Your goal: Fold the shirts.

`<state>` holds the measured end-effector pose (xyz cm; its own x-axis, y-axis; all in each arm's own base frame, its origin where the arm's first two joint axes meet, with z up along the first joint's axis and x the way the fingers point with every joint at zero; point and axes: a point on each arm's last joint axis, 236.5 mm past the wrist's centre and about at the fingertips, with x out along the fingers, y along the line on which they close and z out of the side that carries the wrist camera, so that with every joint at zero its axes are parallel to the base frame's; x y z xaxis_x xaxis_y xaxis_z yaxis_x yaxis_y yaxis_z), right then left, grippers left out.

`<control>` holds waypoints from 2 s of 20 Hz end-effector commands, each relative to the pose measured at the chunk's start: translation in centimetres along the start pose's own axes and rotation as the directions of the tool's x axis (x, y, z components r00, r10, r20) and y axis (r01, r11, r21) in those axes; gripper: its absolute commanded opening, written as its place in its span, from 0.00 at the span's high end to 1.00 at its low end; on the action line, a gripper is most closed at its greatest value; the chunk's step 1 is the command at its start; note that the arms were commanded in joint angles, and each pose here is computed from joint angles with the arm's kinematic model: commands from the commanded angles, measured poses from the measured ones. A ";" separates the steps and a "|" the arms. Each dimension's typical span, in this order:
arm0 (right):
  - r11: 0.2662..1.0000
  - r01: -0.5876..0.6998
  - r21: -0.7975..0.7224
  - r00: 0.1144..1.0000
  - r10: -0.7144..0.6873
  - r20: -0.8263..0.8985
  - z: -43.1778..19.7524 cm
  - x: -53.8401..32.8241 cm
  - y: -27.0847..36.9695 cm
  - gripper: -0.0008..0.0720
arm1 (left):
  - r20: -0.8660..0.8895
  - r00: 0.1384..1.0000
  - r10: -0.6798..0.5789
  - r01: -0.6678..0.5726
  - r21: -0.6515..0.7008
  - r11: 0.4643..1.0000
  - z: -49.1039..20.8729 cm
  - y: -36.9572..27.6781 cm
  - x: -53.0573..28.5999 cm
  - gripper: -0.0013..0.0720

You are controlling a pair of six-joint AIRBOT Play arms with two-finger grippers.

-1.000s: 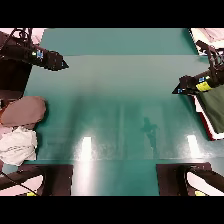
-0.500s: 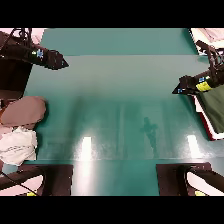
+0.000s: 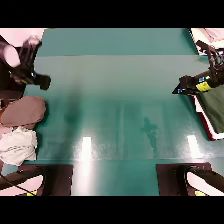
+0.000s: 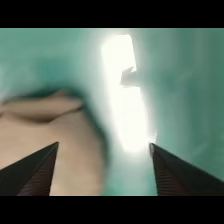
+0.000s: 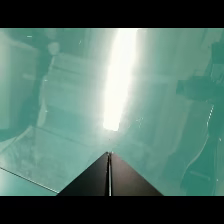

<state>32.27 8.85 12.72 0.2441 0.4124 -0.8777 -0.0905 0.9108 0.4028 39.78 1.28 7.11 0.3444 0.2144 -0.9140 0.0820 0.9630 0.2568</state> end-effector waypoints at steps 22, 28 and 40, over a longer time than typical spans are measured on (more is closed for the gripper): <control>0.996 0.028 -0.083 0.974 -0.008 0.224 4.9 -5.9 2.3 0.97 | 0.459 0.881 -0.111 0.101 0.048 0.994 5.9 -0.9 -13.5 0.95; 0.992 0.038 -0.117 0.941 0.004 0.337 7.0 -9.0 3.7 0.97 | 0.513 0.435 -0.740 0.484 0.560 0.673 5.1 -18.2 -32.0 0.95; 0.992 0.039 -0.120 0.943 0.003 0.333 6.9 -9.2 3.7 0.97 | 0.076 0.630 -0.773 0.703 0.367 0.609 6.5 -31.6 -10.4 0.07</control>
<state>36.42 8.31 24.08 0.5546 0.3851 -0.7376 -0.1951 0.9219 0.3346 36.78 -32.74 14.44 0.2310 -0.6479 -0.7259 0.7447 0.5978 -0.2966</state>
